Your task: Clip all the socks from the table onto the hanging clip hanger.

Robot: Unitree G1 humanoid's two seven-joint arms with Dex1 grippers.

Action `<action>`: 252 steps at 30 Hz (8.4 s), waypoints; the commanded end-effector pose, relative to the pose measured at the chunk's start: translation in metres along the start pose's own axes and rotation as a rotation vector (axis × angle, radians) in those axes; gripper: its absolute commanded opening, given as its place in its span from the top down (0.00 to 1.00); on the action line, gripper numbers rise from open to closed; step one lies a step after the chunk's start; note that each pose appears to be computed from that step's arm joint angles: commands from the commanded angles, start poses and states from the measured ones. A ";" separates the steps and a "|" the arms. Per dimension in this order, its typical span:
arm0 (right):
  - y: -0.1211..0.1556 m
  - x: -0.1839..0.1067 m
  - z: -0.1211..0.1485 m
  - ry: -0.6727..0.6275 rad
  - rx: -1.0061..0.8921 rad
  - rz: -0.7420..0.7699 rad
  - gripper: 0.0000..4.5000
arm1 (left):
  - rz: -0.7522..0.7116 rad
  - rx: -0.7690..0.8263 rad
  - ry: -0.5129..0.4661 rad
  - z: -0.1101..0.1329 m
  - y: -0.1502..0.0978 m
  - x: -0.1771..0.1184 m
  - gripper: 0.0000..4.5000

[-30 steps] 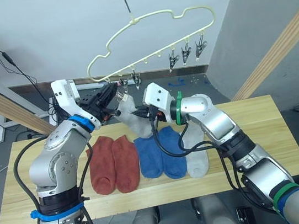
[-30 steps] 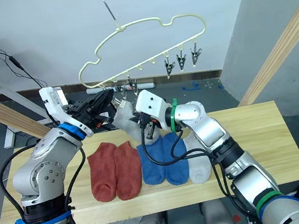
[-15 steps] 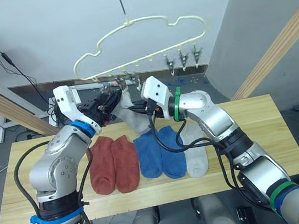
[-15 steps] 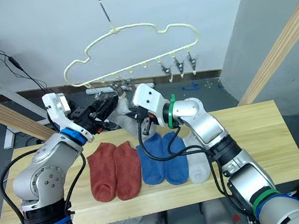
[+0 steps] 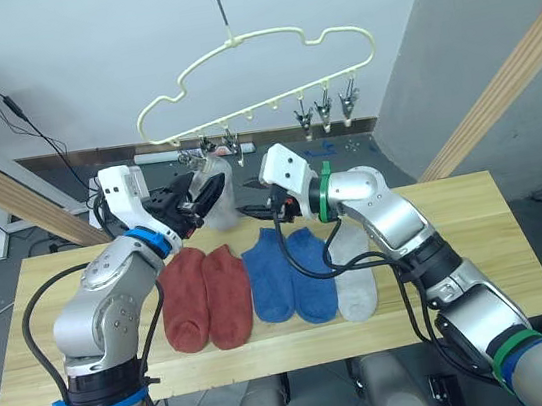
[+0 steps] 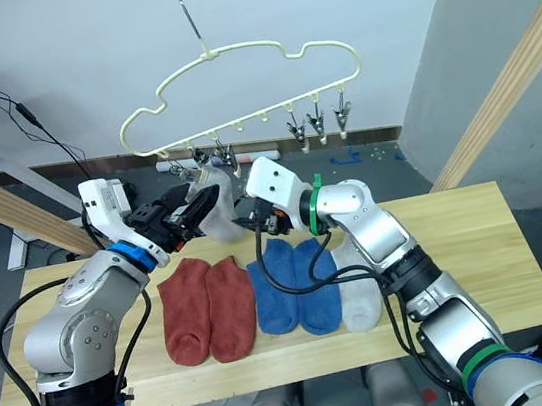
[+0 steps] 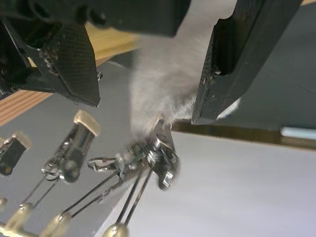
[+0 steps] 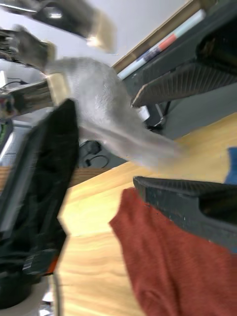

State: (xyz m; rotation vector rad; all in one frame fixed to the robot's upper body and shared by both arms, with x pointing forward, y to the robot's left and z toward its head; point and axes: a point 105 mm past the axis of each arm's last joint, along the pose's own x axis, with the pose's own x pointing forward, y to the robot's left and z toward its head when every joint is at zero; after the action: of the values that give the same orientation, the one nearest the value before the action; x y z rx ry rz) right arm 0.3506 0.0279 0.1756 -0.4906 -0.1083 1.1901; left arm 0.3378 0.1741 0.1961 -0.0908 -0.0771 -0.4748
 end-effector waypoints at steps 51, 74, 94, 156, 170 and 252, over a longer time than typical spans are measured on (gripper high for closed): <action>-0.018 -0.153 0.004 0.159 0.034 -0.254 0.53 | 0.191 0.365 -0.323 0.017 0.014 0.019 0.25; -0.016 -0.160 0.011 0.115 0.049 -0.234 0.53 | 0.201 0.344 -0.354 0.028 0.005 0.025 0.25; -0.018 -0.148 0.043 -0.069 0.035 -0.119 0.52 | 0.270 0.316 -0.384 0.033 0.005 0.021 0.57; 0.013 -0.117 -0.151 0.421 0.238 -0.401 0.02 | 0.222 0.275 -0.348 0.040 0.007 0.019 1.00; 0.026 -0.118 -0.181 0.540 0.320 -0.383 0.71 | 0.187 0.247 -0.297 0.032 0.008 0.020 1.00; -0.014 -0.074 0.013 0.048 -0.082 -0.082 0.45 | -0.054 0.289 -0.234 0.026 -0.045 0.009 0.53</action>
State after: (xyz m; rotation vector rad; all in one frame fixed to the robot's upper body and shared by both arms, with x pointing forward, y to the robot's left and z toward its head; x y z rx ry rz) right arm 0.3387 -0.0370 0.1894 -0.5930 -0.0817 1.0914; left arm 0.3314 0.1401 0.2183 0.1064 -0.3172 -0.4912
